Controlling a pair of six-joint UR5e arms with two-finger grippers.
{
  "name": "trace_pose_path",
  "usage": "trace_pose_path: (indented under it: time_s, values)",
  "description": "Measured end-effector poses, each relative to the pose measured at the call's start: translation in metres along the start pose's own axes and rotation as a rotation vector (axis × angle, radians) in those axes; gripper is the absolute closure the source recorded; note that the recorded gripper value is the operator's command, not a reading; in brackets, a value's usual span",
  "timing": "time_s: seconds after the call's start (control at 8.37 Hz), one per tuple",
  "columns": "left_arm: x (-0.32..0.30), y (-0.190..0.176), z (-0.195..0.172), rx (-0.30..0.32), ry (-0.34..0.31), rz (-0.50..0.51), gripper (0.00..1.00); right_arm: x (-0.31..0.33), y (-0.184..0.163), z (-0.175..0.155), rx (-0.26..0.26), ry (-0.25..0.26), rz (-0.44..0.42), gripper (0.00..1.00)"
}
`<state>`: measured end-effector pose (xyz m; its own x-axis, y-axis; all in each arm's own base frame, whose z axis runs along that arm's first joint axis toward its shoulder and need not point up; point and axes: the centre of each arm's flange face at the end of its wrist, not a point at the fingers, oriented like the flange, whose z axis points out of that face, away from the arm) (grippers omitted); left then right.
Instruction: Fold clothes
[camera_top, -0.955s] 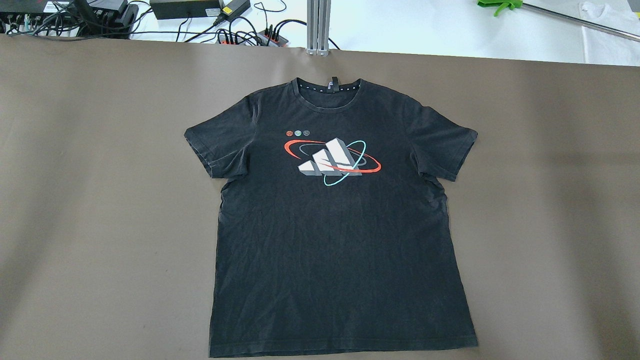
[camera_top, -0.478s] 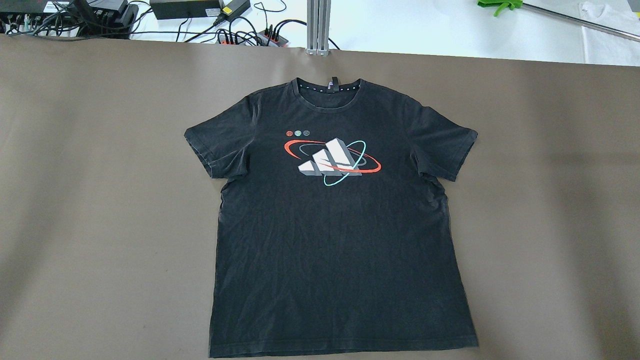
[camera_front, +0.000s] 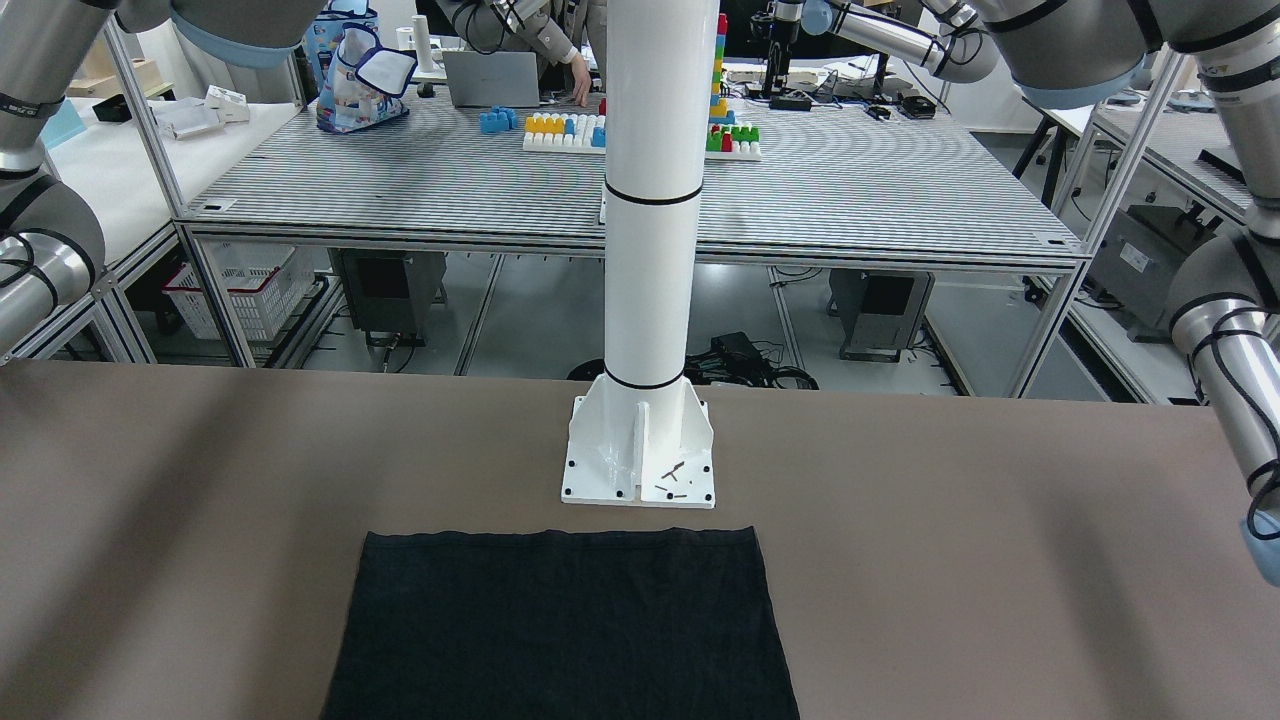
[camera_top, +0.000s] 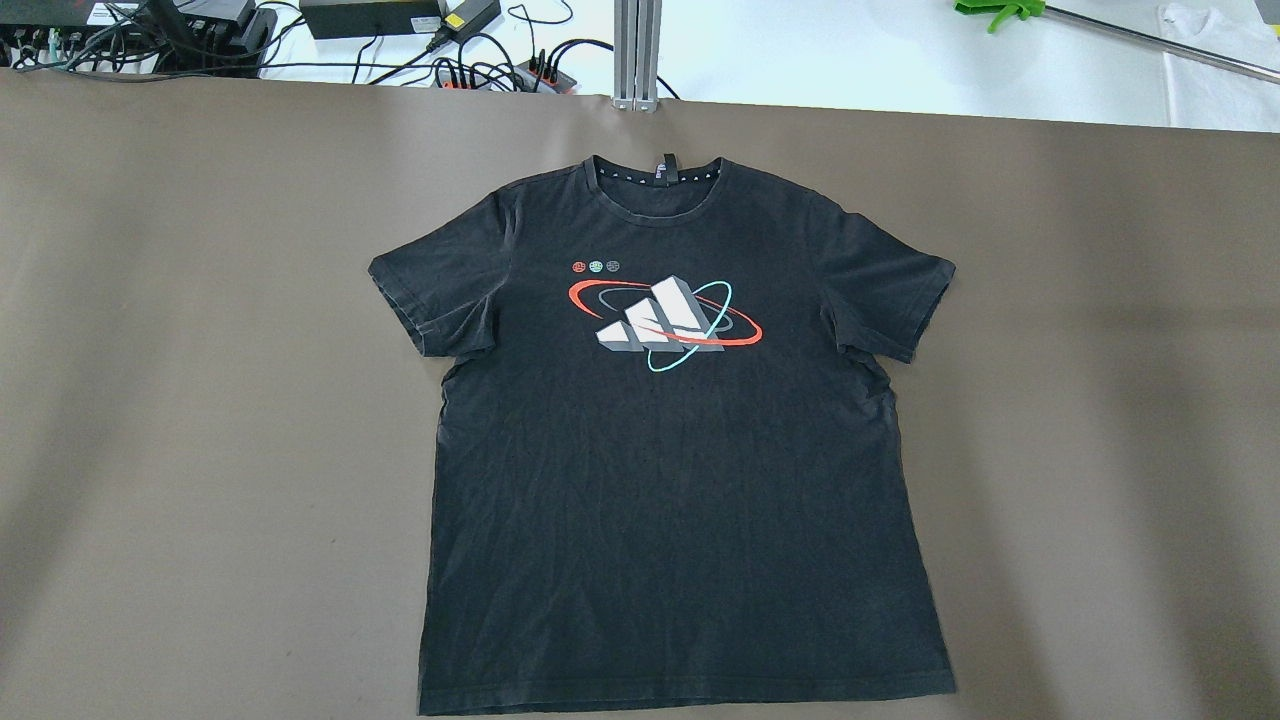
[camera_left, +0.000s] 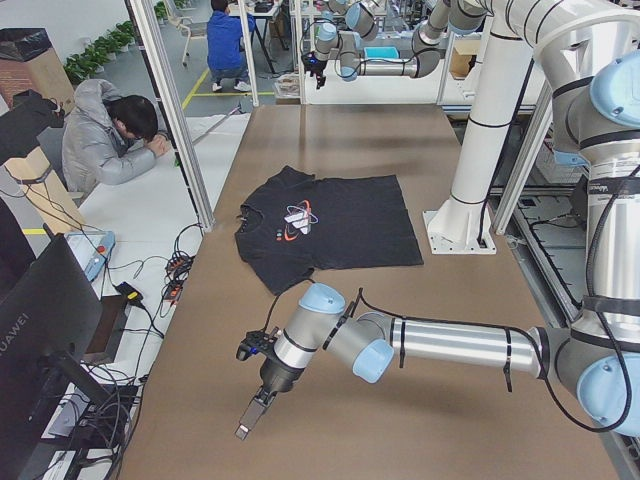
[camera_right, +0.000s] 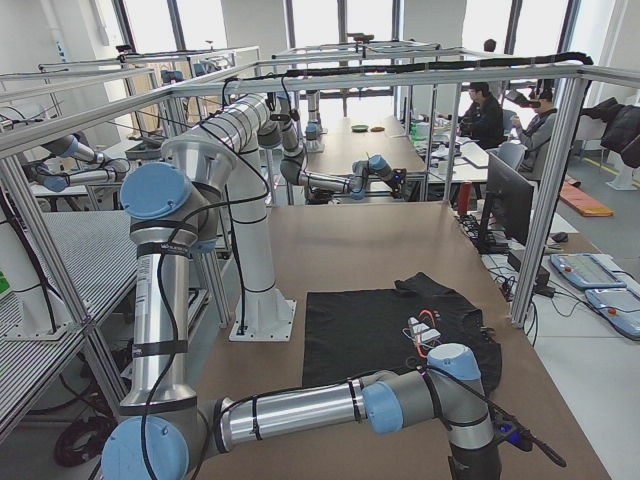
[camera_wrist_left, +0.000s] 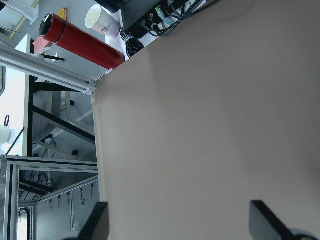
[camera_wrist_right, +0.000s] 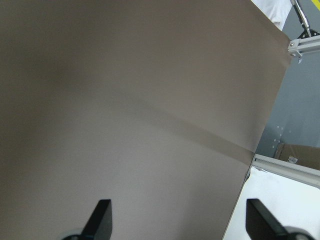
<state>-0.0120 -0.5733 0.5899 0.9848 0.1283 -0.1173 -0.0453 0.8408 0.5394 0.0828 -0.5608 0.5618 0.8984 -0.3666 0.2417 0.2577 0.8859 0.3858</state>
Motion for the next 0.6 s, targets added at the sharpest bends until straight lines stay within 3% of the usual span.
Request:
trace_pose_path:
  time_s: [0.36,0.6]
  values:
    - [0.002,-0.013,-0.004,0.015,0.001,-0.045,0.00,0.001,-0.002,0.002,0.008,0.002,0.020,0.06]
    - [0.010,-0.037,-0.013,0.043,0.043,-0.077,0.00,-0.001,-0.005,0.001,0.014,-0.006,0.076,0.06]
